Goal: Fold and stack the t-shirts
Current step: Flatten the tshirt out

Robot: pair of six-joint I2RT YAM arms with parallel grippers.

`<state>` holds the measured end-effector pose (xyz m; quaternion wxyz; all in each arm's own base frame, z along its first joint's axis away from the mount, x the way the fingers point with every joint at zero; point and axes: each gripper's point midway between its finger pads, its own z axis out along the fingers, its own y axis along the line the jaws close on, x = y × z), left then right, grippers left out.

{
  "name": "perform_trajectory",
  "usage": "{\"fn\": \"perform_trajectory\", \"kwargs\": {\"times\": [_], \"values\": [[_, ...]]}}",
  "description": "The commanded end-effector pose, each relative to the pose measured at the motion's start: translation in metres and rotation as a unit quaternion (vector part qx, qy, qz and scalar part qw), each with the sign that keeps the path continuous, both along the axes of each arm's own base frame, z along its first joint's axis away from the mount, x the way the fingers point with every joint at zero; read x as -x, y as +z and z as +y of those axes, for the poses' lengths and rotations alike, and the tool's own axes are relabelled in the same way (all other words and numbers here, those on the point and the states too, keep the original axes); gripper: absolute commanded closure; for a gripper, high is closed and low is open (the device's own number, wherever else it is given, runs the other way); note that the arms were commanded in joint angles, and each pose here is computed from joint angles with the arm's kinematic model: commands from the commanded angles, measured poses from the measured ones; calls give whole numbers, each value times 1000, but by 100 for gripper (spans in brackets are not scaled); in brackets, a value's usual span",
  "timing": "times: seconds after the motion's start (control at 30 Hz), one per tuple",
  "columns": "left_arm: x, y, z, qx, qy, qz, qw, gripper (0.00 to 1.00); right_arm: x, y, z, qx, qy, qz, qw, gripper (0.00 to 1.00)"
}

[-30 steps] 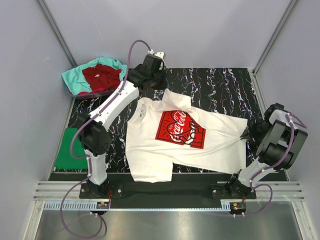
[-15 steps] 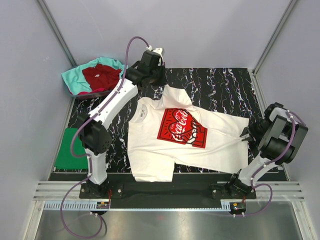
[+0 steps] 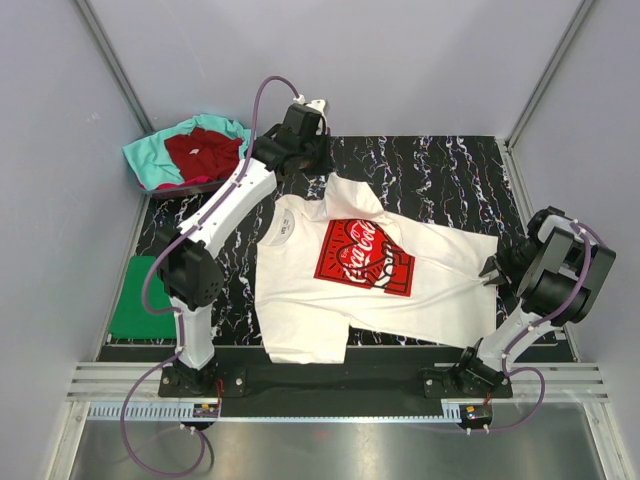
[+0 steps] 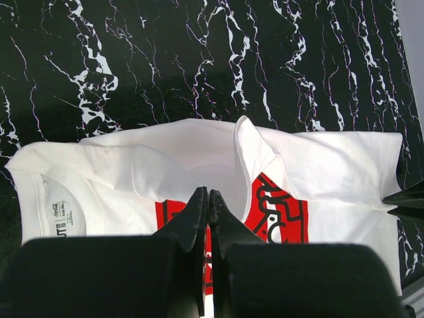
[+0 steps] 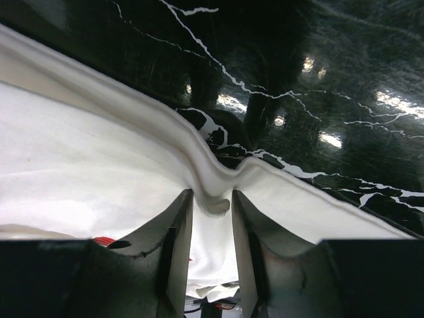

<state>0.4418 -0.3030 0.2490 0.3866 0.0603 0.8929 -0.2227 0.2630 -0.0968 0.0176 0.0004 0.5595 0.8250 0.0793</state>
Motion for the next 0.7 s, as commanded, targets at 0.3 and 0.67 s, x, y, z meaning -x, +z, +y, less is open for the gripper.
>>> {"fn": "perform_trajectory", "kwargs": {"times": [0.3, 0.67], "values": [[-2, 32, -4, 27, -11, -36, 999, 100, -12, 31, -8, 18, 1, -27, 999, 68], [-4, 34, -6, 28, -13, -38, 999, 100, -11, 15, -6, 8, -1, -17, 1000, 79]]}}
